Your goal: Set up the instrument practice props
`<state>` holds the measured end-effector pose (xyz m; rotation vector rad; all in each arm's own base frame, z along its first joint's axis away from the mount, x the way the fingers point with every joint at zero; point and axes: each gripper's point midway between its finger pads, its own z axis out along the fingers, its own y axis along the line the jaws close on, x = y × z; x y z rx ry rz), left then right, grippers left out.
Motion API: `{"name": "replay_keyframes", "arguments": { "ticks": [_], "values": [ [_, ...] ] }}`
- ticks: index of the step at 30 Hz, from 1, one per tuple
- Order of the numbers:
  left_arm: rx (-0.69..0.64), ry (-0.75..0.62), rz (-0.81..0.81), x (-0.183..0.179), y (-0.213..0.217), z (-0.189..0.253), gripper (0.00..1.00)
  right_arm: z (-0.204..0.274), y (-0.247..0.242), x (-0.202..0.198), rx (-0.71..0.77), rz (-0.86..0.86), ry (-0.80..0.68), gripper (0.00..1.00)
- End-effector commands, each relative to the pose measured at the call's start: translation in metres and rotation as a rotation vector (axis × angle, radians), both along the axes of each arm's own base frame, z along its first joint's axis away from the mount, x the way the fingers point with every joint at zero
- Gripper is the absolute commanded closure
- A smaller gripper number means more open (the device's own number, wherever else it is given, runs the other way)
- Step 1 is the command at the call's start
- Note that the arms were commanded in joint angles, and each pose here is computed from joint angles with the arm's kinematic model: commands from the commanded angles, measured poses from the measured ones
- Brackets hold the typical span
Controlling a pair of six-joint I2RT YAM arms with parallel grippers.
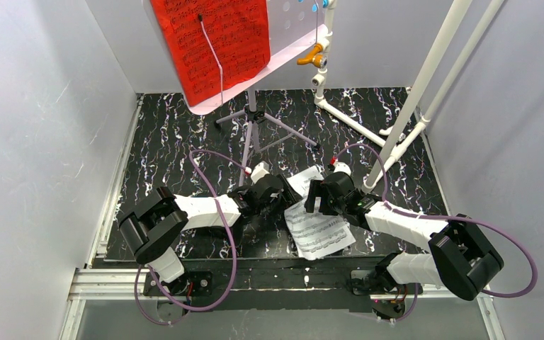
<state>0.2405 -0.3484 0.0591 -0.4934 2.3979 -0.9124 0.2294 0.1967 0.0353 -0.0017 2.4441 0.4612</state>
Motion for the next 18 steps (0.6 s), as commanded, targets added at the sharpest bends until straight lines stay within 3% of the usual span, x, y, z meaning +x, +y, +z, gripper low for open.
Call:
{"name": "replay_keyframes", "arguments": {
  "ticks": [1,11,18],
  "values": [
    [-0.003,-0.059,-0.038,0.001,-0.001,0.011,0.4,-0.027,-0.007,-0.028,-0.017,0.017,0.135,0.04],
    [0.133,0.002,0.024,0.0,0.031,-0.024,0.35,-0.024,-0.005,-0.027,-0.006,0.021,0.127,0.04],
    [0.23,-0.019,0.027,0.003,0.044,-0.022,0.32,-0.023,-0.004,-0.027,-0.003,0.024,0.123,0.04]
  ]
}}
